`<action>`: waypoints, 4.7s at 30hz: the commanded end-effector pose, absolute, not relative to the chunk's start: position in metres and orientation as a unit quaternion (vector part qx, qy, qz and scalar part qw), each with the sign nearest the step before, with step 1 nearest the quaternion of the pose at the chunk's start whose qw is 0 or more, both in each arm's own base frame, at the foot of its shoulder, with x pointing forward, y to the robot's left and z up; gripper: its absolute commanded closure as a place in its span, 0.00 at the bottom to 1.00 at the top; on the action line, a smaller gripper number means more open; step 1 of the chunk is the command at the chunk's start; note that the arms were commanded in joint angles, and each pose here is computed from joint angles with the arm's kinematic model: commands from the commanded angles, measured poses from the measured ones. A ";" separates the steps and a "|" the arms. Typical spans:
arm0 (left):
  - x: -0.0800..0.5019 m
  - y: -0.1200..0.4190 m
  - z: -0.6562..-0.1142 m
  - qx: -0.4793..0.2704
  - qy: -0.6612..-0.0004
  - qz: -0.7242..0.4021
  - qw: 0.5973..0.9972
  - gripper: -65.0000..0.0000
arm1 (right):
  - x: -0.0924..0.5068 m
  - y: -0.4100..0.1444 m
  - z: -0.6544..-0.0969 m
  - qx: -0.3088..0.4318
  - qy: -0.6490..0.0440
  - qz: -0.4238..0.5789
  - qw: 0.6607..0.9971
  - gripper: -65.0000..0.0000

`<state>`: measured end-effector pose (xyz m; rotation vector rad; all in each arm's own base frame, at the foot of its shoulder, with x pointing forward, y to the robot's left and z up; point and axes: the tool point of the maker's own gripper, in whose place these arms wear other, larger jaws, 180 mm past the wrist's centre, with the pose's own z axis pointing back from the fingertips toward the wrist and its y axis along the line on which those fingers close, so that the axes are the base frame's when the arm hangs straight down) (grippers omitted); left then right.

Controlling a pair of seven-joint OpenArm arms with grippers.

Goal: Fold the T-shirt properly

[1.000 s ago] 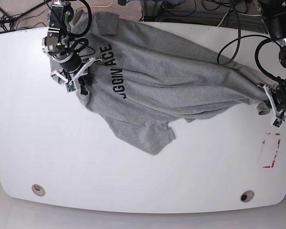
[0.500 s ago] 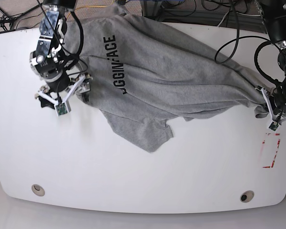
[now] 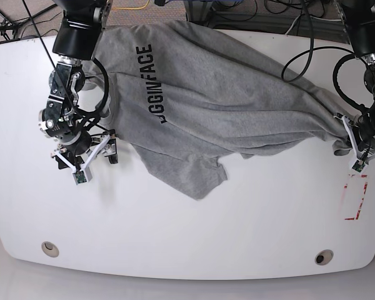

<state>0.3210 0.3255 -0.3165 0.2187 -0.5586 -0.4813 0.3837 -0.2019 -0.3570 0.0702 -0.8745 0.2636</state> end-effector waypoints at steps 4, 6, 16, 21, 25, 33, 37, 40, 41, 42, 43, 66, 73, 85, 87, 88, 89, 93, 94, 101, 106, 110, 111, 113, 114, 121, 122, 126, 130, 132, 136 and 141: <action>0.328 0.332 -0.301 0.120 -0.290 -0.236 0.920 1.00 | 0.396 -0.202 -0.374 0.066 -0.437 0.104 0.891 0.18; 0.328 0.332 -0.301 0.121 -0.291 -0.235 0.920 1.00 | 0.394 -0.203 -0.379 0.066 -0.431 0.103 0.894 0.18; 0.328 0.332 -0.301 0.121 -0.291 -0.235 0.920 1.00 | 0.354 -0.196 -0.387 0.060 -0.424 0.119 0.896 0.18; 0.328 0.332 -0.301 0.121 -0.291 -0.235 0.920 1.00 | 0.334 -0.186 -0.392 0.063 -0.419 0.123 0.897 0.18; 0.329 0.331 -0.301 0.120 -0.290 -0.237 0.919 1.00 | 0.322 -0.183 -0.401 0.068 -0.408 0.120 0.903 0.18; 0.329 0.330 -0.302 0.118 -0.291 -0.237 0.919 1.00 | 0.307 -0.169 -0.407 0.082 -0.402 0.116 0.904 0.18; 0.329 0.329 -0.302 0.118 -0.291 -0.237 0.919 1.00 | 0.304 -0.165 -0.402 0.081 -0.404 0.120 0.903 0.18; 0.329 0.329 -0.302 0.118 -0.291 -0.237 0.919 1.00 | 0.302 -0.164 -0.402 0.079 -0.395 0.122 0.907 0.18; 0.329 0.329 -0.302 0.118 -0.291 -0.237 0.919 1.00 | 0.301 -0.162 -0.403 0.083 -0.393 0.121 0.908 0.18; 0.329 0.329 -0.302 0.118 -0.291 -0.237 0.919 1.00 | 0.301 -0.158 -0.403 0.086 -0.393 0.121 0.908 0.18; 0.329 0.329 -0.302 0.118 -0.291 -0.237 0.919 1.00 | 0.300 -0.156 -0.404 0.088 -0.392 0.125 0.907 0.19; 0.330 0.331 -0.301 0.119 -0.293 -0.235 0.919 1.00 | 0.309 -0.153 -0.393 0.087 -0.404 0.136 0.900 1.00; 0.342 0.330 -0.286 0.124 -0.313 -0.233 0.912 1.00 | 0.322 -0.158 -0.346 0.045 -0.431 0.162 0.886 1.00; 0.384 0.318 -0.236 0.125 -0.387 -0.220 0.887 1.00 | 0.365 -0.190 -0.255 -0.051 -0.487 0.198 0.849 1.00; 0.391 0.315 -0.226 0.124 -0.401 -0.218 0.881 1.00 | 0.375 -0.198 -0.237 -0.067 -0.496 0.199 0.843 1.00; 0.394 0.314 -0.221 0.124 -0.408 -0.218 0.878 1.00 | 0.380 -0.201 -0.230 -0.073 -0.500 0.200 0.840 1.00; 0.397 0.313 -0.213 0.128 -0.417 -0.218 0.873 1.00 | 0.384 -0.205 -0.222 -0.082 -0.503 0.200 0.837 1.00; 0.412 0.308 -0.170 0.146 -0.465 -0.220 0.845 1.00 | 0.405 -0.220 -0.176 -0.115 -0.536 0.199 0.812 1.00; 0.414 0.307 -0.162 0.149 -0.474 -0.220 0.840 1.00 | 0.409 -0.222 -0.168 -0.119 -0.542 0.198 0.808 1.00; 0.432 0.295 -0.082 0.171 -0.556 -0.215 0.784 1.00 | 0.441 -0.227 -0.092 -0.159 -0.591 0.222 0.759 1.00; 0.439 0.294 -0.016 0.189 -0.614 -0.203 0.739 1.00 | 0.460 -0.220 -0.031 -0.195 -0.615 0.257 0.720 1.00; 0.438 0.294 0.043 0.202 -0.661 -0.191 0.697 1.00 | 0.463 -0.218 0.026 -0.229 -0.640 0.266 0.683 1.00; 0.436 0.295 0.060 0.206 -0.674 -0.186 0.684 1.00 | 0.461 -0.219 0.043 -0.241 -0.647 0.265 0.673 1.00; 0.435 0.296 0.086 0.207 -0.693 -0.179 0.667 1.00 | 0.458 -0.220 0.071 -0.260 -0.657 0.263 0.657 1.00; 0.434 0.297 0.097 0.206 -0.701 -0.175 0.660 1.00 | 0.455 -0.221 0.084 -0.269 -0.661 0.262 0.650 1.00; 0.440 0.307 0.142 0.182 -0.727 -0.152 0.644 1.00 | 0.439 -0.222 0.131 -0.319 -0.667 0.264 0.619 1.00; 0.441 0.307 0.142 0.180 -0.727 -0.152 0.645 1.00 | 0.436 -0.223 0.133 -0.325 -0.666 0.263 0.617 1.00; 0.443 0.308 0.137 0.177 -0.724 -0.152 0.650 1.00 | 0.426 -0.234 0.119 -0.346 -0.650 0.259 0.625 1.00; 0.452 0.307 0.105 0.169 -0.701 -0.159 0.675 1.00 | 0.419 -0.248 0.081 -0.336 -0.635 0.245 0.651 1.00; 0.454 0.308 0.085 0.166 -0.687 -0.162 0.689 1.00 | 0.418 -0.256 0.044 -0.322 -0.614 0.240 0.679 1.00; 0.454 0.304 0.054 0.169 -0.669 -0.173 0.703 1.00 | 0.414 -0.268 -0.017 -0.292 -0.576 0.229 0.729 1.00; 0.443 0.294 -0.003 0.180 -0.631 -0.199 0.727 1.00 | 0.398 -0.281 -0.100 -0.242 -0.524 0.200 0.792 1.00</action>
